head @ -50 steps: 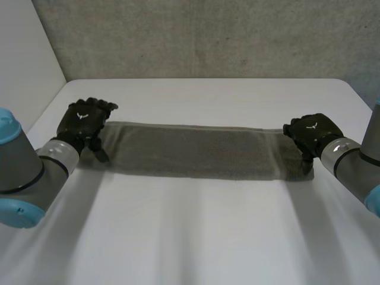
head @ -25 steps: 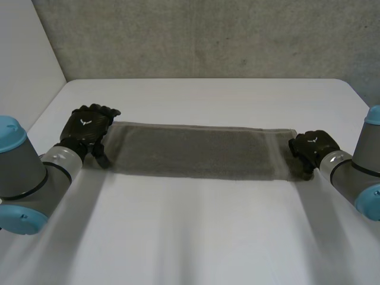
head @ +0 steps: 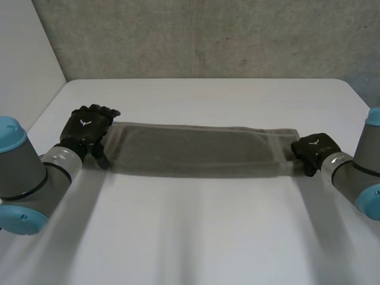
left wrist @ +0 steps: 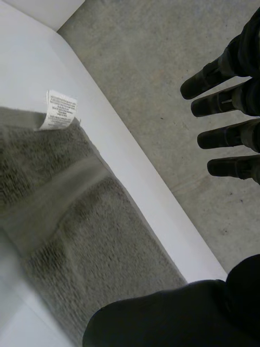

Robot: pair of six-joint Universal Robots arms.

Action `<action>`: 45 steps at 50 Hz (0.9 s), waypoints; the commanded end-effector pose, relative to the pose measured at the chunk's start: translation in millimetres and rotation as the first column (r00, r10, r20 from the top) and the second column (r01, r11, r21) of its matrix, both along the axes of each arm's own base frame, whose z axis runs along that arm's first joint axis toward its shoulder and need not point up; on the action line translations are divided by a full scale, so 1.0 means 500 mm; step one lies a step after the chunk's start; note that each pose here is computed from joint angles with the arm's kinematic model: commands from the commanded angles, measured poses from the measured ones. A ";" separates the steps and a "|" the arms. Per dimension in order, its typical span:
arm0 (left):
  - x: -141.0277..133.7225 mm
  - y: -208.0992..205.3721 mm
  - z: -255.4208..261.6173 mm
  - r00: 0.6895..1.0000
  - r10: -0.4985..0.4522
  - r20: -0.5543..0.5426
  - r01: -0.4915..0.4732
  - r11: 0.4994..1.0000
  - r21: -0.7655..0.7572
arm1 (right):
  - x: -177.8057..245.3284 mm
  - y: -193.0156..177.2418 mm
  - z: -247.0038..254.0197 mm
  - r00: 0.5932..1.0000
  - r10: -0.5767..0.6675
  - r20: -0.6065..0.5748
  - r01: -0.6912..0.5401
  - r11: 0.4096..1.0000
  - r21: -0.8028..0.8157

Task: Fold the towel.

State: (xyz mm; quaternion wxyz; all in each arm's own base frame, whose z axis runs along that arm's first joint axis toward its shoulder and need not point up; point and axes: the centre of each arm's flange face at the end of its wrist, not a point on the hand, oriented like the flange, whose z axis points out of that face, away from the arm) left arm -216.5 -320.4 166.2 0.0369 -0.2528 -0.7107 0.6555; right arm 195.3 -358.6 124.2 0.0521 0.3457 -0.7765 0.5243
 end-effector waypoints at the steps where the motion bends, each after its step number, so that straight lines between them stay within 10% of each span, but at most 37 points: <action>1: 0.004 -0.001 0.000 1.000 0.006 0.001 -0.006 1.000 0.001 | -0.082 -0.036 0.006 0.995 -0.081 -0.061 0.081 0.997 0.000; 14: 0.006 0.000 0.024 1.000 0.011 -0.003 -0.011 0.999 -0.031 | -0.281 -0.144 0.100 0.920 -0.286 -0.269 0.231 0.948 -0.218; 27: -0.005 0.001 0.057 1.000 -0.002 -0.014 0.001 0.997 -0.082 | 0.148 0.018 0.232 0.991 0.116 -0.060 -0.130 0.870 -0.475; 37: -0.022 0.016 0.059 0.999 -0.030 -0.015 0.028 0.996 -0.083 | 0.385 0.264 0.100 0.849 0.513 -0.126 -0.517 0.758 -0.396; 45: -0.025 0.018 0.050 0.999 -0.037 -0.012 0.036 0.997 -0.072 | 0.392 0.287 0.064 0.818 0.553 -0.156 -0.569 0.744 -0.349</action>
